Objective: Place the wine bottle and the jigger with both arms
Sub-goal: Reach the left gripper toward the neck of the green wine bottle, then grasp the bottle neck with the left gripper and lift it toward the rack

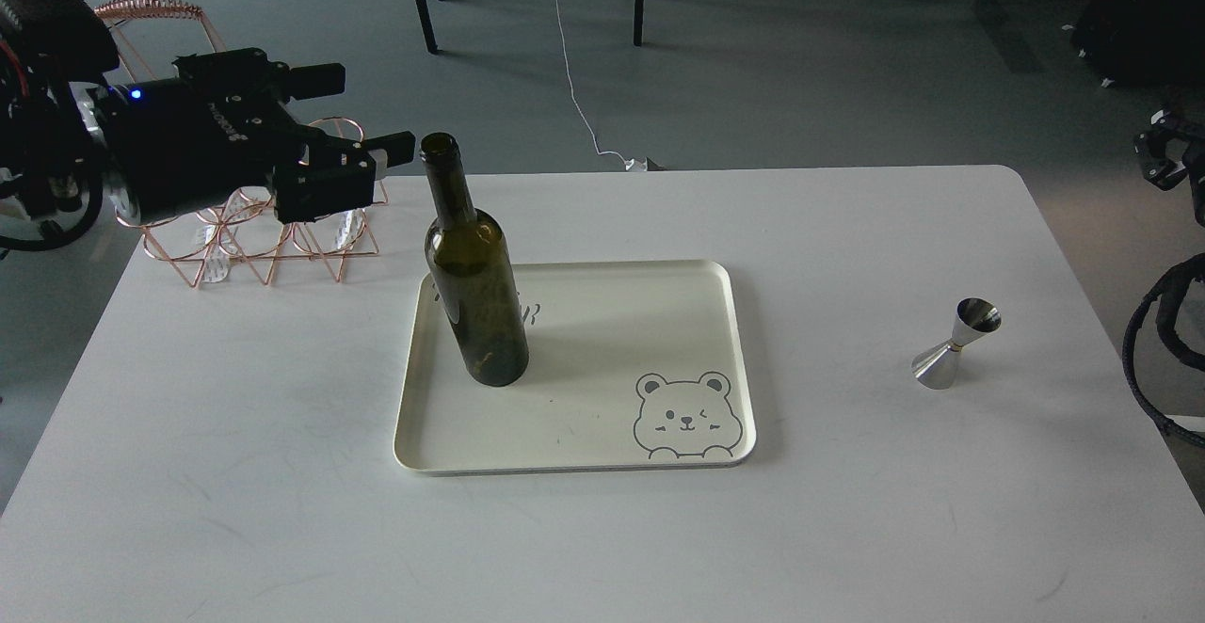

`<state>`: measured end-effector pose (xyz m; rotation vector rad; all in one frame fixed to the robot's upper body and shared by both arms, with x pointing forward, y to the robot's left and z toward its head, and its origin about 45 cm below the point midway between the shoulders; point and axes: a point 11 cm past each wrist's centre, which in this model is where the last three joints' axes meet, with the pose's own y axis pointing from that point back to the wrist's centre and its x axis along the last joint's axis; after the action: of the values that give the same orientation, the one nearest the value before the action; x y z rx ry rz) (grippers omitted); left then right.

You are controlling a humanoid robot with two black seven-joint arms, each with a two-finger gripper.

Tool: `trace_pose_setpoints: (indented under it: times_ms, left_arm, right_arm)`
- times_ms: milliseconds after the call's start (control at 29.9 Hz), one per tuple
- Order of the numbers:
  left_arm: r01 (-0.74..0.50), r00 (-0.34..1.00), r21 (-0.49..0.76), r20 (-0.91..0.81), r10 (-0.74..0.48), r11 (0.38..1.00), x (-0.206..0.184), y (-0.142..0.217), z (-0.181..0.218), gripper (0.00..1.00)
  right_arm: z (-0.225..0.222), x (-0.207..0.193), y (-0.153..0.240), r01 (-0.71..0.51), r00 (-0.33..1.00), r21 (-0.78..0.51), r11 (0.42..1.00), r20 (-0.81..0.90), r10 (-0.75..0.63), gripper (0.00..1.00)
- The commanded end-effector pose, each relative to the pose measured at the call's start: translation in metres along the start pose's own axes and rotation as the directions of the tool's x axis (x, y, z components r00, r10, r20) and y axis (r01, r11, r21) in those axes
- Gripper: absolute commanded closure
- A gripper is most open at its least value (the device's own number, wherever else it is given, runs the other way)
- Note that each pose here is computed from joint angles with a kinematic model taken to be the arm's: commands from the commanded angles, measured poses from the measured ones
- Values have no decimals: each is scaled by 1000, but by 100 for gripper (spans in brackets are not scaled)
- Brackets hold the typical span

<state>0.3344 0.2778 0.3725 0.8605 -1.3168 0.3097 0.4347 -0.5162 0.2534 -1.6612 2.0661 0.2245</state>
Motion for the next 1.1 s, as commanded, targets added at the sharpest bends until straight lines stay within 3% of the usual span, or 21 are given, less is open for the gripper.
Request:
trace_pose_setpoints:
  times_ms: [0, 334, 701, 1069]
  left_arm:
    - [-20, 1000, -29, -2, 20, 999, -10, -8, 7, 6]
    - [-73, 997, -76, -24, 72, 994, -24, -34, 18, 6]
    - [-62, 996, -76, -65, 57, 995, -41, -42, 18, 15]
    - [-68, 995, -57, -75, 64, 996, -45, -44, 12, 47]
  right_arm:
    - [-1, 1, 0, -2, 1000, 1, 1000, -4, 2, 1]
    - [-2, 2, 0, -3, 1000, 2, 1000, -7, 3, 1]
    - [-2, 1, 0, -1, 1000, 1, 1000, -8, 1, 1]
    - [-2, -3, -3, 6, 1000, 4, 1000, -3, -6, 1]
